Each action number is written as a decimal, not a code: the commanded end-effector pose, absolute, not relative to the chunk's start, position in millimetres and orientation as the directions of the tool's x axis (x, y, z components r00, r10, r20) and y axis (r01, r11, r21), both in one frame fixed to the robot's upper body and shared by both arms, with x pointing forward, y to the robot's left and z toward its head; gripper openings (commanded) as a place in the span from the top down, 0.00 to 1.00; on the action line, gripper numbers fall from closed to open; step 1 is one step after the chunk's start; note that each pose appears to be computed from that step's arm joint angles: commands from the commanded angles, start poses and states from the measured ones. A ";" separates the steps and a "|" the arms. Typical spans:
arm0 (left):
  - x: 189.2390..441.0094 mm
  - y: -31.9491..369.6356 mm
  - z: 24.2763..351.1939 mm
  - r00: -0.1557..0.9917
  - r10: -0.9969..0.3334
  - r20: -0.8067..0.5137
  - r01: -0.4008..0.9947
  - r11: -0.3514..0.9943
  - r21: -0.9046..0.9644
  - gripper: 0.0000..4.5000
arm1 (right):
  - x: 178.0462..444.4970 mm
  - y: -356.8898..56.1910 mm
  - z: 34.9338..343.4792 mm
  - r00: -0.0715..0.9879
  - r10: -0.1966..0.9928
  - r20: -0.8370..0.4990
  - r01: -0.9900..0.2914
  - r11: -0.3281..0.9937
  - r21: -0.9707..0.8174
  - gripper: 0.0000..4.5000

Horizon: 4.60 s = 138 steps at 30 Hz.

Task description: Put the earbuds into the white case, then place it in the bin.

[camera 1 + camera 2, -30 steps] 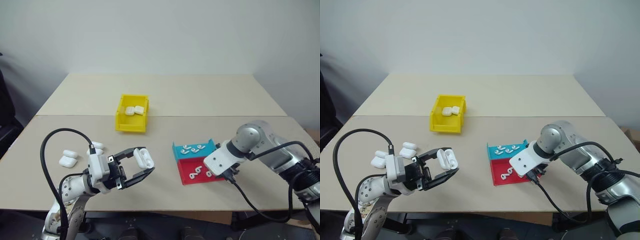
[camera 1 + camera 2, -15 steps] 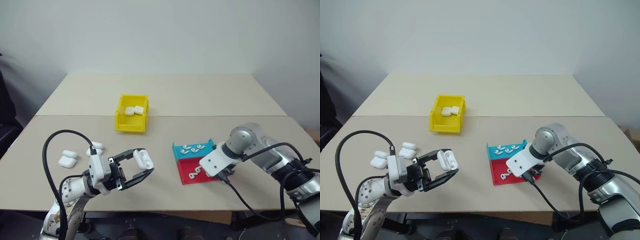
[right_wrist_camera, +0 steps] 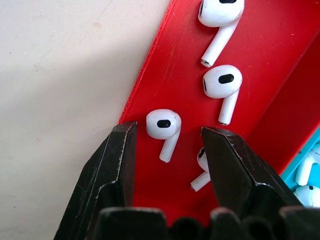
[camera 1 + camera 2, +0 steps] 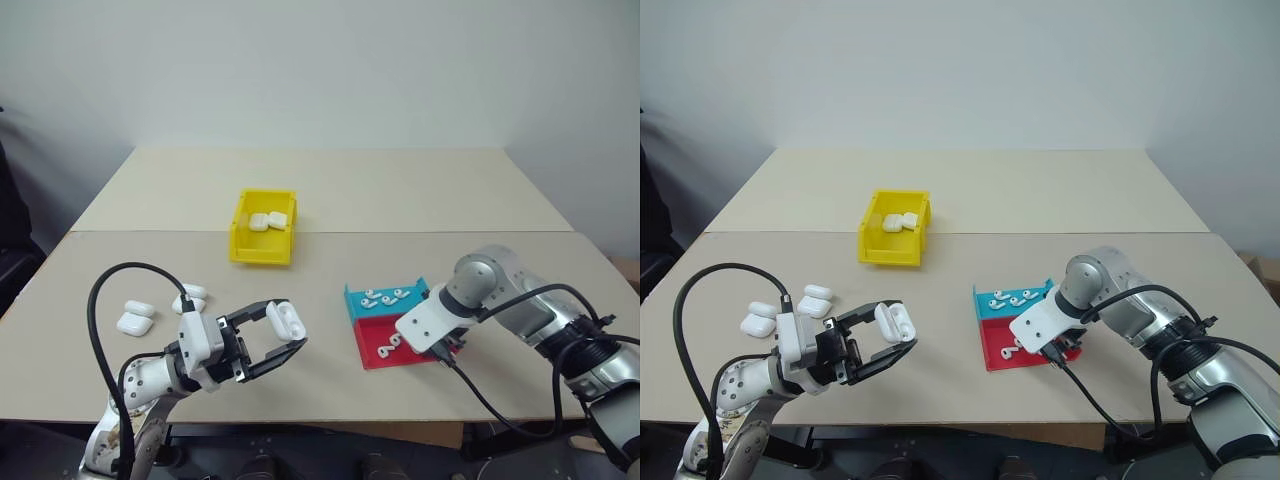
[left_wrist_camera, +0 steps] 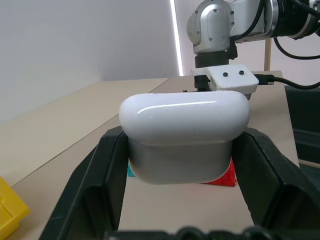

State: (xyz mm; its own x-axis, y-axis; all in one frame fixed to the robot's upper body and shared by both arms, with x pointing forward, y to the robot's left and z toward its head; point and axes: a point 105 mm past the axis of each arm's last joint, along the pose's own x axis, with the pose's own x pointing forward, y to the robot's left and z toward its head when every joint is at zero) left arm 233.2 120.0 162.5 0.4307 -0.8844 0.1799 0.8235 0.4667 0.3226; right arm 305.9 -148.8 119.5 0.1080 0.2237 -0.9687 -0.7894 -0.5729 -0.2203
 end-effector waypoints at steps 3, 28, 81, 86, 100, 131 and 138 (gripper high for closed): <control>227.1 116.1 171.1 0.403 -0.895 0.191 0.816 0.446 0.368 0.38 | 301.3 -146.3 126.3 0.089 0.210 -0.974 -0.767 -0.609 -0.202 0.54; 229.2 113.7 168.4 0.400 -0.899 0.175 0.821 0.437 0.367 0.38 | 299.6 -148.5 125.6 0.094 0.198 -0.976 -0.762 -0.616 -0.199 0.80; 216.3 70.0 253.3 0.036 -0.967 0.254 0.899 0.142 0.414 0.38 | 227.7 -66.4 313.7 -0.326 0.942 0.076 -0.757 -0.211 -0.619 0.80; 215.2 69.4 253.6 0.034 -0.966 0.255 0.899 0.141 0.415 0.38 | 230.9 -59.1 306.7 -0.334 0.941 0.053 -0.747 -0.230 -0.623 0.80; 216.6 70.5 253.1 0.042 -0.967 0.252 0.896 0.148 0.419 0.38 | 242.2 -56.9 292.5 -0.310 0.951 0.016 -0.721 -0.224 -0.655 0.80; 236.3 111.5 206.4 0.278 -0.954 0.111 0.870 0.299 0.391 0.38 | 297.1 -105.0 298.1 0.062 0.961 -0.271 -0.805 -0.113 -0.583 0.57; 231.6 119.1 186.9 0.342 -0.937 0.072 0.860 0.344 0.376 0.38 | 352.1 -121.5 228.0 0.185 0.560 -0.808 -0.840 -0.337 -0.426 0.57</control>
State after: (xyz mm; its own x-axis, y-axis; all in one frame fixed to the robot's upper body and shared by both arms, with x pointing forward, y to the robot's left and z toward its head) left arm 235.2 120.8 176.3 0.3444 -0.9380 0.0392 0.8836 0.3380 0.3241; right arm 347.6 -115.3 229.3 0.1753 0.6596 -0.7308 -0.8534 -0.2683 -0.4469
